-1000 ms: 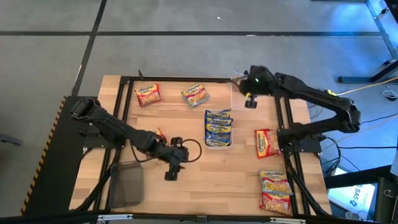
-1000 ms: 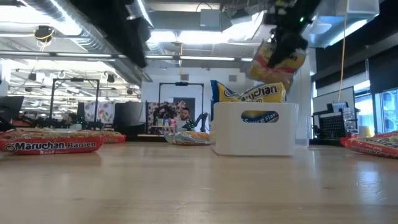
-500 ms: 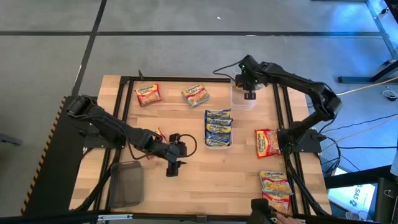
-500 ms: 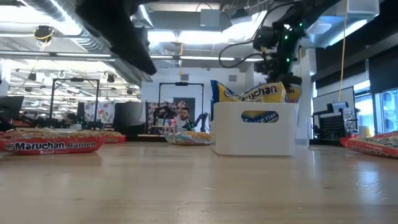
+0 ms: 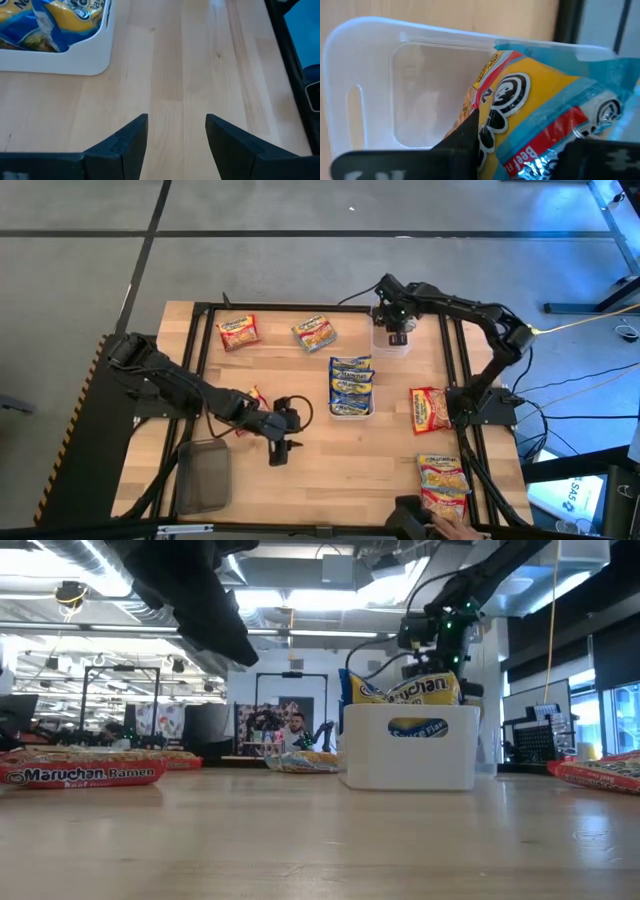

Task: Sort Maruchan noodles
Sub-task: Put the light blue noodle pack in the transparent bin

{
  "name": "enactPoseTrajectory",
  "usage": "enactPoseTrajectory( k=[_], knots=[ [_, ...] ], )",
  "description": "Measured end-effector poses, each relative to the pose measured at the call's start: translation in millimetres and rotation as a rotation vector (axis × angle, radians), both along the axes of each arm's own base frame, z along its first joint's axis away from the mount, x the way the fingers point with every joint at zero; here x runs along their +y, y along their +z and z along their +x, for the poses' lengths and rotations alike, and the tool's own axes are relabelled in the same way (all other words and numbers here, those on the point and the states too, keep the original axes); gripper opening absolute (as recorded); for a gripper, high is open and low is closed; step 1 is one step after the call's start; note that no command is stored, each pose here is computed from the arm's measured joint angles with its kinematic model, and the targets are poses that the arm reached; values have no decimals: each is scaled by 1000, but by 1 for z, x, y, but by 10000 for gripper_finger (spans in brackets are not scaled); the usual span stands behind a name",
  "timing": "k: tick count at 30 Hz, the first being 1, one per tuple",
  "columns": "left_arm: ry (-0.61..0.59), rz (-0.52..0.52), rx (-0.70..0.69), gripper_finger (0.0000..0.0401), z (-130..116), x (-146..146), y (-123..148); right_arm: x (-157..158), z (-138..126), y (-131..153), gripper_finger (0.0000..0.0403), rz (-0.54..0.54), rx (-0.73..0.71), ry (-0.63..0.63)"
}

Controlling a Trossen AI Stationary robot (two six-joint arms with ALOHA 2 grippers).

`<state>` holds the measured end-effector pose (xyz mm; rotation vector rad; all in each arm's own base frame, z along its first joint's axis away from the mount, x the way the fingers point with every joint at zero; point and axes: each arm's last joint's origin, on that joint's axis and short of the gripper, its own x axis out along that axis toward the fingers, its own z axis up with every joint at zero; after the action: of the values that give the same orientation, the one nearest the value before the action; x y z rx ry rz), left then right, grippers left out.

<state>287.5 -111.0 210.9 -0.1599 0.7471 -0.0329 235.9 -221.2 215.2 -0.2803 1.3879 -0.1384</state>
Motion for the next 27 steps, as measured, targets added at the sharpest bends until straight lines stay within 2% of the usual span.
enactPoseTrajectory(
  k=[7,13,18,23,27],
  knots=[
    [-5,-12,-16,194,1,-1,1,-7,7,-21,88,22,33,-17],
    [-10,-10,-18,194,1,-1,2,-8,8,-25,93,22,42,-21],
    [-16,-3,-20,194,1,-1,2,-10,10,-25,142,-6,31,-25],
    [-20,-7,-18,194,1,-1,2,-6,13,-21,205,-123,116,-44],
    [-42,-26,-16,194,2,-2,2,2,17,-13,232,-180,138,-16]
  ],
)
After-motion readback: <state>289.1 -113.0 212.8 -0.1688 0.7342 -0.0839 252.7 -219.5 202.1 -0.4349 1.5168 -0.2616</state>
